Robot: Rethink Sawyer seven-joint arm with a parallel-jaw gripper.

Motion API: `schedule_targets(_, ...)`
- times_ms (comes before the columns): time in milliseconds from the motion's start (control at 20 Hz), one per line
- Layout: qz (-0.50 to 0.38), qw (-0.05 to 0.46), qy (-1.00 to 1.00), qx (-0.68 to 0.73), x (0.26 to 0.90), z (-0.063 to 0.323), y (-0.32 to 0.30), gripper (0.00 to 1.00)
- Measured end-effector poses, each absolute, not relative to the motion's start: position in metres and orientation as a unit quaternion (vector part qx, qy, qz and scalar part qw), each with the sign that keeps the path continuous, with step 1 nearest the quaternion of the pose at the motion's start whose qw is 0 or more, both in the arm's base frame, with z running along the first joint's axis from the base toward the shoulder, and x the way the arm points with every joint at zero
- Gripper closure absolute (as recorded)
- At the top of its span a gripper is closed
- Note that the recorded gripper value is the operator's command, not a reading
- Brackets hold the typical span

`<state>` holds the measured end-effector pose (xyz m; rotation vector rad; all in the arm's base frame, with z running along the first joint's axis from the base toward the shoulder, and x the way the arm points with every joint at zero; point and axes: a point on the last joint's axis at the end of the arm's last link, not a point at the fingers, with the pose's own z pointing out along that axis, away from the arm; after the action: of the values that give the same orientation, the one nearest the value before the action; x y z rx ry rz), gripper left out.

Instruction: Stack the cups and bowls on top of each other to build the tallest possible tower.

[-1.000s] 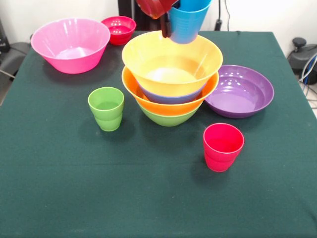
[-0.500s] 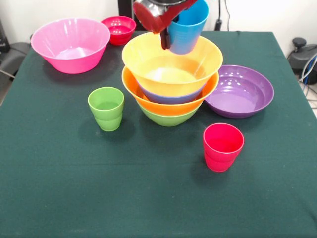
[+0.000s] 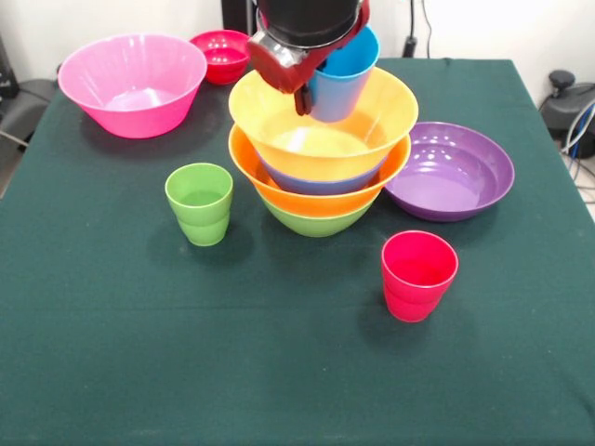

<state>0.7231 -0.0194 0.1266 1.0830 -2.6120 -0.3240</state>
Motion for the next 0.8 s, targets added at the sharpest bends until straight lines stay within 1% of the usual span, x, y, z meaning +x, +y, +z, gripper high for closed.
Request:
schedule_targets(350, -0.11, 0.149, -0.903, 0.388, 0.7219, 0.1154, -0.02, 1.0)
schedule_targets(800, -0.116, 0.139, -0.902, 0.393, 0.7255, 0.1198, -0.0177, 1.0)
